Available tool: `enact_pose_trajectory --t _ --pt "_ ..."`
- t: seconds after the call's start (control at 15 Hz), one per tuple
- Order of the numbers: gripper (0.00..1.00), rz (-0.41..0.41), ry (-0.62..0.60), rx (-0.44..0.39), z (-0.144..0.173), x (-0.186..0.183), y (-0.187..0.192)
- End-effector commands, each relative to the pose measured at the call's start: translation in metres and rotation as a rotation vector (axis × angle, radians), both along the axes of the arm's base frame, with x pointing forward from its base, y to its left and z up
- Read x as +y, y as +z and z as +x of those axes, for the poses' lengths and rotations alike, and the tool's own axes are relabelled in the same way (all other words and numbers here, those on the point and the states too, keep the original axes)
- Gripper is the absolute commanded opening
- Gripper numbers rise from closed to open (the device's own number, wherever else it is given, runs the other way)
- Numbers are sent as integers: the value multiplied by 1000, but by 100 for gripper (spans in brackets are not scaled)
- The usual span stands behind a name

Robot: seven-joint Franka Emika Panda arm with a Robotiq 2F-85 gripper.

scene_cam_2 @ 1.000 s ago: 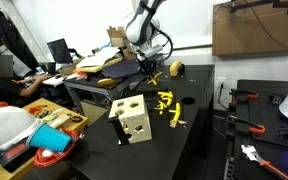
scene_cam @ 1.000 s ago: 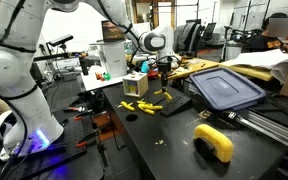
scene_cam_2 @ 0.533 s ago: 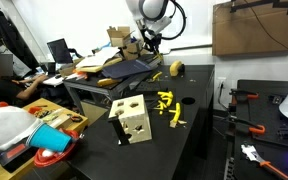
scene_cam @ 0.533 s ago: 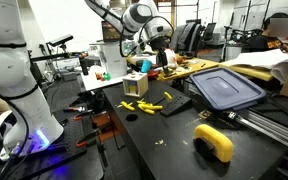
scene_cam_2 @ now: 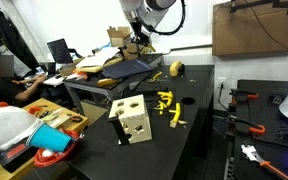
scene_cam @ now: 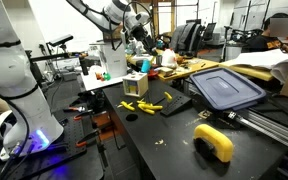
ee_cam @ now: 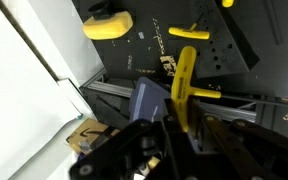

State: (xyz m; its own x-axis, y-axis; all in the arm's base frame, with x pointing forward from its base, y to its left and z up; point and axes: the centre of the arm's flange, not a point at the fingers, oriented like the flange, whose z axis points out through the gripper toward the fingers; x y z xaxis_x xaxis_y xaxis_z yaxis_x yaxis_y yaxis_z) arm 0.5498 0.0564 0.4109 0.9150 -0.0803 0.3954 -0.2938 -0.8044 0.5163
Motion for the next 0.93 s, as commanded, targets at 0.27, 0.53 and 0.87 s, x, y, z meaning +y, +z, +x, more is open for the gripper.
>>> enact_pose_trajectory --t 0.27,0.53,0.87 --pt "4 -128 190 28 -44 100 -7" --pt "4 -159 248 93 -53 115 -18" --pt "4 -180 290 184 -60 118 -69"
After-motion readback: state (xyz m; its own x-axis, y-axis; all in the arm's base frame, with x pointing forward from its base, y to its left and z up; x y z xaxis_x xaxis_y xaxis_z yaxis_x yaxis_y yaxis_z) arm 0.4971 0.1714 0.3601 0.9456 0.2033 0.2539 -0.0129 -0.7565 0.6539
